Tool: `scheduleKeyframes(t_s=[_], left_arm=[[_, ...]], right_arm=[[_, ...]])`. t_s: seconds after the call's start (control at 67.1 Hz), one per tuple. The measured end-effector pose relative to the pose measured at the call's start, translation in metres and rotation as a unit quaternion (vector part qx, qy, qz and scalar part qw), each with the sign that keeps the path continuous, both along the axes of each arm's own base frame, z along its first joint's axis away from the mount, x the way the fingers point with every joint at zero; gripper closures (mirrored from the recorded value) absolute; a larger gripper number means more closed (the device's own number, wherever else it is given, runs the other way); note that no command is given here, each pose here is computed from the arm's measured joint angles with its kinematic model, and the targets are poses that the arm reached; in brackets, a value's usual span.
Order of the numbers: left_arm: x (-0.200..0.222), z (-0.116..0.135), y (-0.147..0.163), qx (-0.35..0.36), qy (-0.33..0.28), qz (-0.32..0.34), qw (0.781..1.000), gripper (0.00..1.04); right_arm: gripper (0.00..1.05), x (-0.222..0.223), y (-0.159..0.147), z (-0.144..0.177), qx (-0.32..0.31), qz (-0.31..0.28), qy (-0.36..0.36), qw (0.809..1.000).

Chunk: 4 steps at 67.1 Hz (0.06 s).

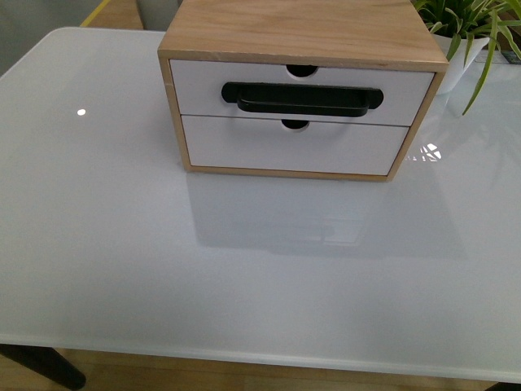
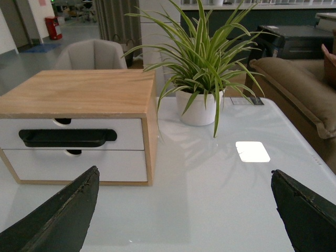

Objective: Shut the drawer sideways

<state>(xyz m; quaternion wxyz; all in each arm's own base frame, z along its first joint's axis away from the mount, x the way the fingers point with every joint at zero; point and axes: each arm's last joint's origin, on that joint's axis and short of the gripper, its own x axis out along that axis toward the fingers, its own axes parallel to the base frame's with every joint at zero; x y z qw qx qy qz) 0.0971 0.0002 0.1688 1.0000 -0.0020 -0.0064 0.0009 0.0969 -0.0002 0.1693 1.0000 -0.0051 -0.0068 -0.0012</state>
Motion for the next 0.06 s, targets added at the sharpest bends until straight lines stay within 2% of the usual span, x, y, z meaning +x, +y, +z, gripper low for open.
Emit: scheduleKeyframes(t_s=[0.06], left_arm=[[0.0000, 0.0000, 0.0000, 0.000, 0.000, 0.000, 1.000, 0.09]], right_arm=[[0.09, 0.0000, 0.0000, 0.0000, 0.000, 0.000, 0.000, 1.000]])
